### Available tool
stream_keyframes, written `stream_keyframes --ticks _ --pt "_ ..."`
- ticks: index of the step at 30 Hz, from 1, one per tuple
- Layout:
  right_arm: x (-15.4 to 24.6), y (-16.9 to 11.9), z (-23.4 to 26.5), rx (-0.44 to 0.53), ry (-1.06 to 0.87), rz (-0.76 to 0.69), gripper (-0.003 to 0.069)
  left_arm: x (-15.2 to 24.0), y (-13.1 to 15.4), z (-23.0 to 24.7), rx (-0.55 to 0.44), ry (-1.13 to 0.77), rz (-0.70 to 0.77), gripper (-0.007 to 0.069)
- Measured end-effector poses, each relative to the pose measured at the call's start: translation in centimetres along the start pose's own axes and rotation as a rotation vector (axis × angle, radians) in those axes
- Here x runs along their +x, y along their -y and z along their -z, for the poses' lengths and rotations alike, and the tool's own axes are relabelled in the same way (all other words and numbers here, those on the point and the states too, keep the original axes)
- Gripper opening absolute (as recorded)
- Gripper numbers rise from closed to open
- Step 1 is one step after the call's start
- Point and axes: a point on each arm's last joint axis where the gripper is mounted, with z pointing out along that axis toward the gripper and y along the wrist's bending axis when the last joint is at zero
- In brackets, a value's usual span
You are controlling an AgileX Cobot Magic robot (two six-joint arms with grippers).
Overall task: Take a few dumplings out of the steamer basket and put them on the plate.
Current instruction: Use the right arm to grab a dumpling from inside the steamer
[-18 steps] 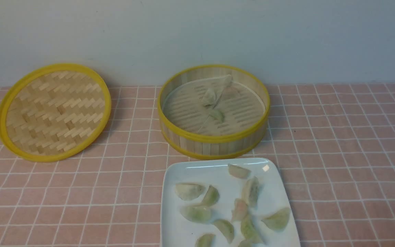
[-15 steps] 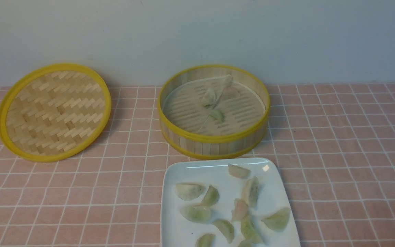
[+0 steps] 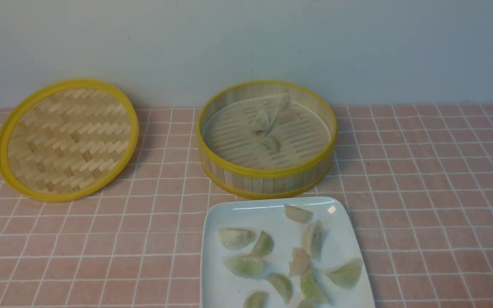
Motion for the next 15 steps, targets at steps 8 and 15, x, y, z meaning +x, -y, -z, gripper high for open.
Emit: stream_keyframes --ticks 8,15 --pt "0.0 0.0 0.0 0.005 0.000 0.016 -0.0015 0.0 0.0 0.0 0.000 0.000 0.000 -0.0006" --pt "-1.9 -0.2 0.2 -0.064 0.228 -0.339 -0.0015 0.0 0.0 0.0 0.000 0.000 0.000 -0.0006"
